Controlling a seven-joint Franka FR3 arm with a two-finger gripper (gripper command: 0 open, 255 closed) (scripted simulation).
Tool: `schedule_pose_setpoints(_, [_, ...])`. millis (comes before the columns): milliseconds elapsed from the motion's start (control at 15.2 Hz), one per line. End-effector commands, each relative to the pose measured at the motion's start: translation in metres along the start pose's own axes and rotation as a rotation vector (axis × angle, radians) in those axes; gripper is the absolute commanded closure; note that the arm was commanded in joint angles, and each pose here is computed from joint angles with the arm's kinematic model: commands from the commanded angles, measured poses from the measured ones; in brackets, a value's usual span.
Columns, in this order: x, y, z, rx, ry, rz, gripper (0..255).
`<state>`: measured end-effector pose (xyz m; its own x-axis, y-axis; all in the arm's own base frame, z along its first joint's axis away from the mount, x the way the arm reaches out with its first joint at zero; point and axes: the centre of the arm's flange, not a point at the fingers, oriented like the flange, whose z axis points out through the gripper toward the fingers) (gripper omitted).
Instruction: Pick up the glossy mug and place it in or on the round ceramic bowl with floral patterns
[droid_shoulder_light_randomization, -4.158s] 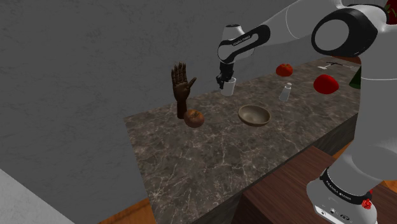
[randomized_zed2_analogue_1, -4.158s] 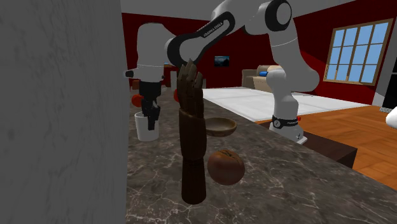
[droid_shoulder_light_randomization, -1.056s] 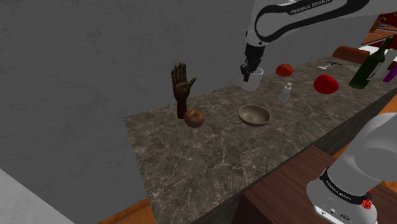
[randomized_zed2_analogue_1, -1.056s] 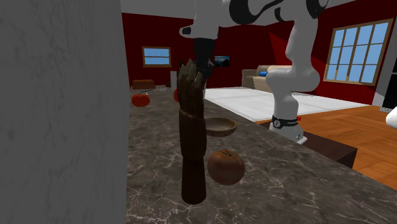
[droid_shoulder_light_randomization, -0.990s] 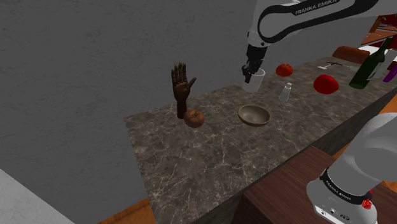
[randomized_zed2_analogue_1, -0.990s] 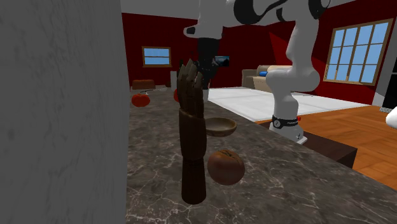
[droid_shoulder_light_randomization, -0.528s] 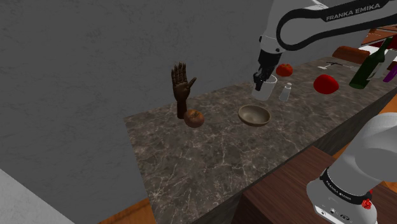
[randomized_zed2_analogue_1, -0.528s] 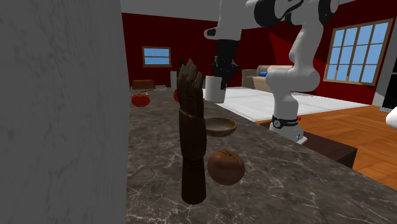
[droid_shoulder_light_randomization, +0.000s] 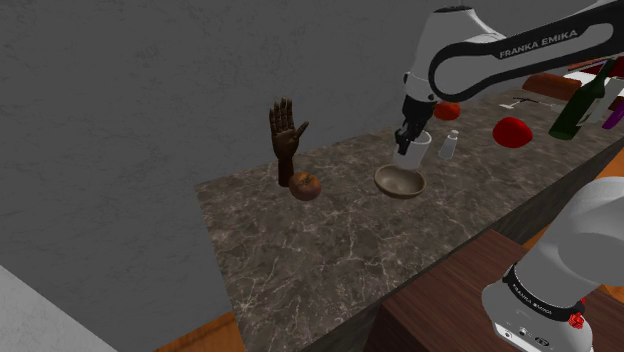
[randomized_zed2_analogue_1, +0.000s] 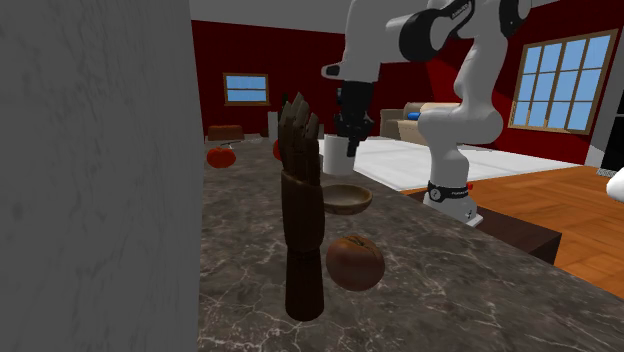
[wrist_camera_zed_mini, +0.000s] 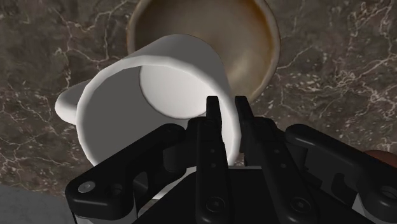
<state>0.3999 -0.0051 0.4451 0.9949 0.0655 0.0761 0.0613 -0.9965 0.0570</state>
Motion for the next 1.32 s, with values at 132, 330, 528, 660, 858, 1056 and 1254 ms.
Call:
schedule_pose_setpoints(132, [-0.002, -0.001, 0.021, 0.0, 0.001, 0.0, 255])
schedule_pose_setpoints(330, [-0.004, -0.002, 0.037, 0.0, 0.001, 0.0, 255])
schedule_pose_setpoints(528, [-0.004, -0.002, 0.046, 0.0, 0.001, 0.0, 255])
schedule_pose_setpoints(660, [-0.004, -0.002, 0.046, 0.0, 0.001, 0.0, 255])
schedule_pose_setpoints(858, [-0.004, -0.002, 0.046, 0.0, 0.001, 0.0, 255])
schedule_pose_setpoints(1056, [-0.004, -0.002, 0.045, 0.0, 0.001, 0.0, 0])
schedule_pose_setpoints(1254, [-0.004, -0.002, 0.046, 0.0, 0.001, 0.0, 0])
